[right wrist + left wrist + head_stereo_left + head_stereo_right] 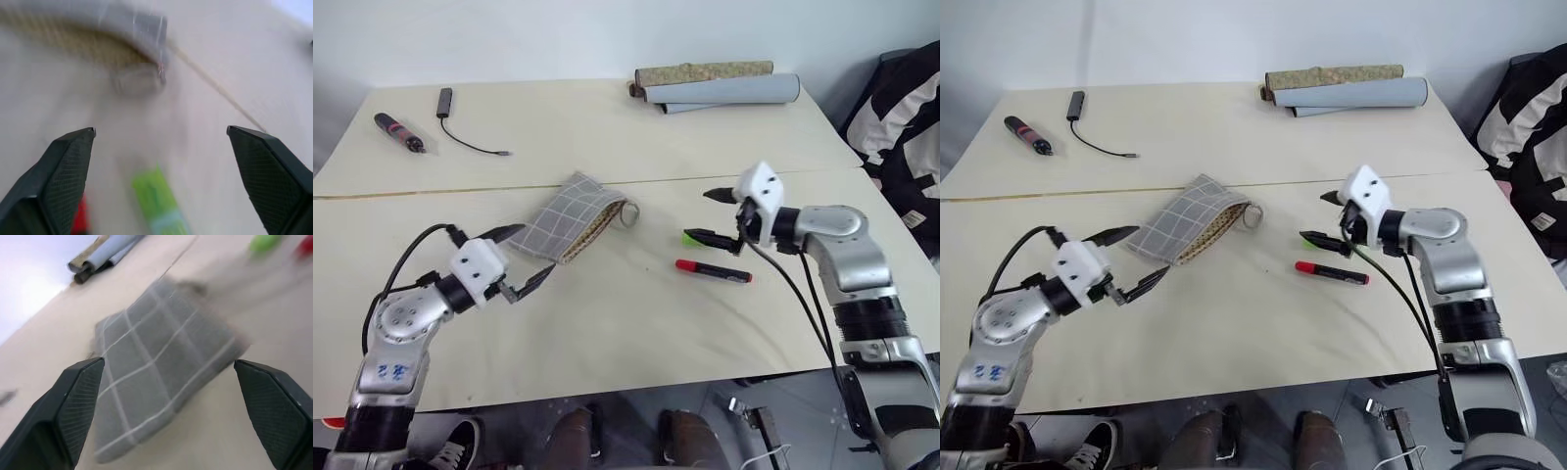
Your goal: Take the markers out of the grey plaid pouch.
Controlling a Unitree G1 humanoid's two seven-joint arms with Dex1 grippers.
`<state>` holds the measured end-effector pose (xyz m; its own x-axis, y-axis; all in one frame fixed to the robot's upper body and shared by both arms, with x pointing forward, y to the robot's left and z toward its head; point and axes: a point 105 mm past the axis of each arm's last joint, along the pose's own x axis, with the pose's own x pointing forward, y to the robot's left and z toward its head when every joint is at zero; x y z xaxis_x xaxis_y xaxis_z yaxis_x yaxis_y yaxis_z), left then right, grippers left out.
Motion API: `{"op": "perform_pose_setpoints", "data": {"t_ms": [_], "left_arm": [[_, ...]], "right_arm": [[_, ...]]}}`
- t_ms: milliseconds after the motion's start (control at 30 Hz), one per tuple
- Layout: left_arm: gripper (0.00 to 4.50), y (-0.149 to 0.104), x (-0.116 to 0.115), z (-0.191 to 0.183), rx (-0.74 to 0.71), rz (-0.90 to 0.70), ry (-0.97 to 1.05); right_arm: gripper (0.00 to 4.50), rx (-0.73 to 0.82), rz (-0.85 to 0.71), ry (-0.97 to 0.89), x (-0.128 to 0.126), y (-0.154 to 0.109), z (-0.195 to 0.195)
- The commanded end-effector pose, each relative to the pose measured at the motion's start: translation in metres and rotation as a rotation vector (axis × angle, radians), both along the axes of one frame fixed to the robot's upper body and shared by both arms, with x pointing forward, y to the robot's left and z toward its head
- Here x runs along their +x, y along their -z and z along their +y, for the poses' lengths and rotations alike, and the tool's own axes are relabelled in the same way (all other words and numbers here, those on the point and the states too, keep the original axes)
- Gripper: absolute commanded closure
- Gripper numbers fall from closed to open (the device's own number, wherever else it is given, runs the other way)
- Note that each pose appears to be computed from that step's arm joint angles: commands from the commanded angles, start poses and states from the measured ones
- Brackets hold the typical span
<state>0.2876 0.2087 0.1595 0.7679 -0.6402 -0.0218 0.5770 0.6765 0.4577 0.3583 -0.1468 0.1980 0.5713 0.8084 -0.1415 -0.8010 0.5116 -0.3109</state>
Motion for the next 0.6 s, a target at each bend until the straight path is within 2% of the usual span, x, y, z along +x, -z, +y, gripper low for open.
{"op": "perform_pose_setpoints", "data": {"t_ms": [33, 100, 167, 267, 333, 433, 600], "left_arm": [[0.06, -0.017, -0.015, 0.024, -0.126, -0.015, -0.087], [0.06, -0.015, -0.023, 0.04, -0.223, 0.034, -0.138], [0.06, -0.006, -0.033, 0.061, -0.227, 0.059, -0.225], [0.06, 0.009, -0.045, 0.08, -0.198, 0.091, -0.324], [0.06, 0.021, -0.055, 0.088, -0.192, 0.108, -0.376], [0.06, 0.032, -0.064, 0.095, -0.224, 0.124, -0.427], [0.06, 0.04, -0.072, 0.101, -0.233, 0.131, -0.465]], "right_arm": [[0.0, 0.139, -0.014, -0.02, -0.027, -0.007, -0.004], [0.0, 0.141, 0.004, 0.048, -0.034, 0.009, -0.021], [0.0, 0.158, -0.014, 0.208, -0.036, 0.025, -0.055], [0.0, 0.219, -0.056, 0.369, -0.041, 0.035, -0.086], [0.0, 0.229, -0.066, 0.491, -0.049, 0.05, -0.112], [0.0, 0.202, -0.055, 0.523, -0.067, 0.069, -0.129], [0.0, 0.248, -0.05, 0.564, -0.079, 0.073, -0.147]]}}
